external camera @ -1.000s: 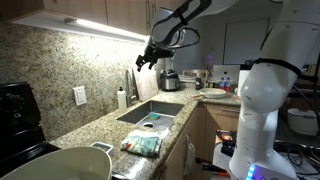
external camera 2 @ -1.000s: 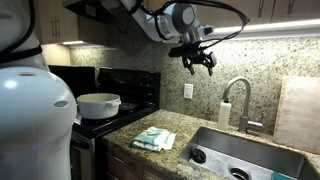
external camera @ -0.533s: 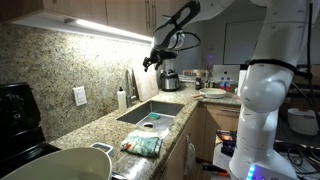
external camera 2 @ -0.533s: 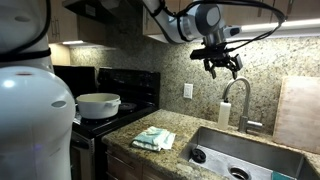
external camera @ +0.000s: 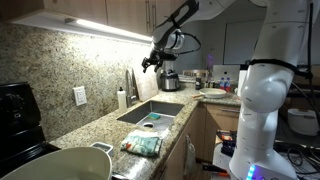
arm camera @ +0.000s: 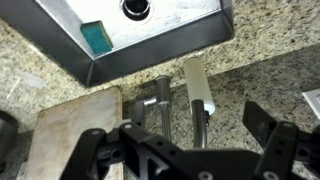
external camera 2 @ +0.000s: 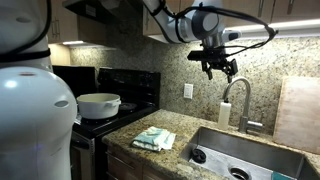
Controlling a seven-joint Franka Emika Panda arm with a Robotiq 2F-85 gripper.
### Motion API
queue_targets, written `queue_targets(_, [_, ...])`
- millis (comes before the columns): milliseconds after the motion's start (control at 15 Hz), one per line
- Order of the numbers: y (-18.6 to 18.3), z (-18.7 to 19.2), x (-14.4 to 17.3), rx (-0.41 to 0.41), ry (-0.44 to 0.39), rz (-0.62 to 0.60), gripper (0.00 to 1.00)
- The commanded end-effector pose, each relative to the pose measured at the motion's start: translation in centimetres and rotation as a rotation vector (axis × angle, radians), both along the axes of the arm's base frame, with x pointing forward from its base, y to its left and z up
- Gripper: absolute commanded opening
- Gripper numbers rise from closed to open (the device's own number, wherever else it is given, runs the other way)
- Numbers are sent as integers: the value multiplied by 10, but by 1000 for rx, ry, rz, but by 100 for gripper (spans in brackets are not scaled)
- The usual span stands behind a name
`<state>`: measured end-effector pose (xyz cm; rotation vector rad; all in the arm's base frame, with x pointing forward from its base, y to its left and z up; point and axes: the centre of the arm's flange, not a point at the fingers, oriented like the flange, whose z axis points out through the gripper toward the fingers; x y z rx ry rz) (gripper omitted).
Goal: Push the faucet to the right
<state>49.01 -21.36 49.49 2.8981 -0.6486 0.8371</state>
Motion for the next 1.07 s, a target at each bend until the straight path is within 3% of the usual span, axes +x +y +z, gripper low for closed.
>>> queue_targets(0, [-27,-62,0,208,29,-17,100])
queue_targets(67, [-30,-74,2,233,13,-23,100])
queue_targets(200, [-40,-88,6,205,-17,-43,100])
queue_targets(600, [-55,-106,31,-65,-163,58,100])
queue_targets(1000, [-7,-102,77,-104,-203,216,100])
